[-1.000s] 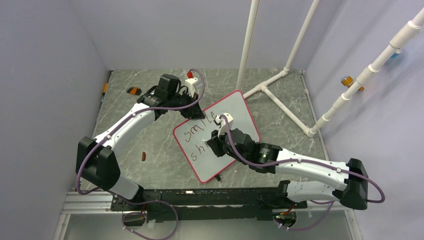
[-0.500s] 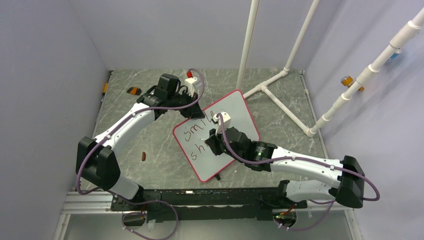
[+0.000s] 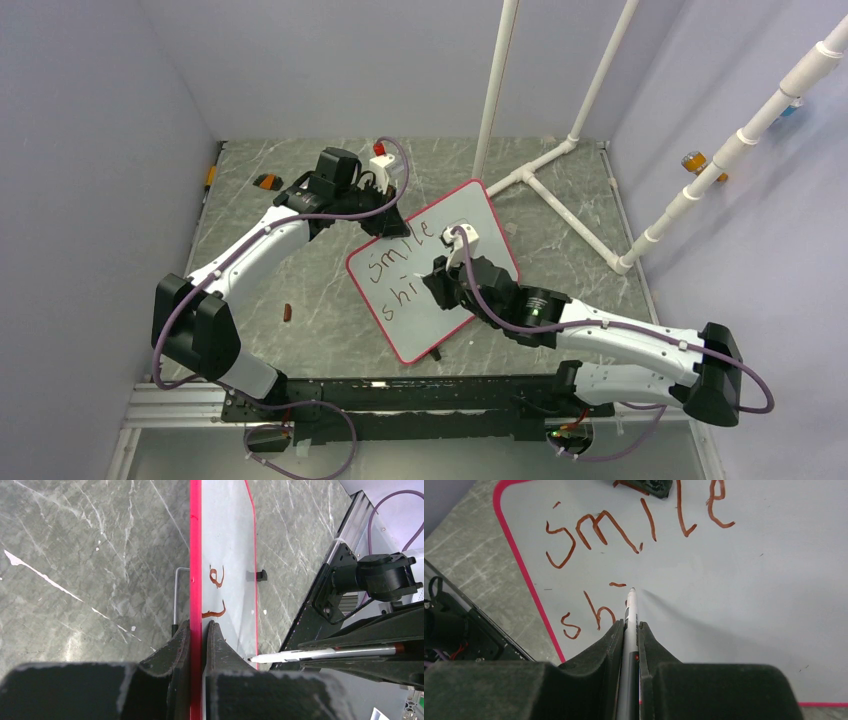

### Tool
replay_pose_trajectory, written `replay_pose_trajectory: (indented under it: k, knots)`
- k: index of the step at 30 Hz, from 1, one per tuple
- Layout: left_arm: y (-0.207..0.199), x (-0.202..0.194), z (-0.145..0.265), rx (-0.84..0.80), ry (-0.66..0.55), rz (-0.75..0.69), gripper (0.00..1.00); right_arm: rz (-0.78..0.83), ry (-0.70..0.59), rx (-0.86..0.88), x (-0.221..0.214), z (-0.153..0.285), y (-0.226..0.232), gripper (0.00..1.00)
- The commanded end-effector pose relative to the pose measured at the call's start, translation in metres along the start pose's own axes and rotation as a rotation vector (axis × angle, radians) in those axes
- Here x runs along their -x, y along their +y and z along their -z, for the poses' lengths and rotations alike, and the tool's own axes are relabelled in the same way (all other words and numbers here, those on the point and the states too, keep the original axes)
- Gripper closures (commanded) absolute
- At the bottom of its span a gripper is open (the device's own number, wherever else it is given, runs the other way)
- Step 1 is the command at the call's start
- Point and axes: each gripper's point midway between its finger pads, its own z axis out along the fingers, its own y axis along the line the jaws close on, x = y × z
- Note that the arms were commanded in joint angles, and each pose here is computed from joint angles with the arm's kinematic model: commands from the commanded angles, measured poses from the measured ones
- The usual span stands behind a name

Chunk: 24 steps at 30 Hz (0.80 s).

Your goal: Write a sentence on the whiteboard

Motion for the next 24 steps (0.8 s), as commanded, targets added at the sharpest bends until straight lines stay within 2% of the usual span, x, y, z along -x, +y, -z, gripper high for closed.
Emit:
replay_pose_trajectory:
  k: [1,24]
  knots:
    - [0.013,0.030,0.010,0.094,-0.097,-0.122,1.00,-0.044,-0.072,-0.007,0.016,0.008,-0.004,1.00]
    - [0.012,0.031,0.012,0.095,-0.099,-0.125,1.00,-0.029,0.008,-0.037,-0.011,-0.011,-0.013,1.00]
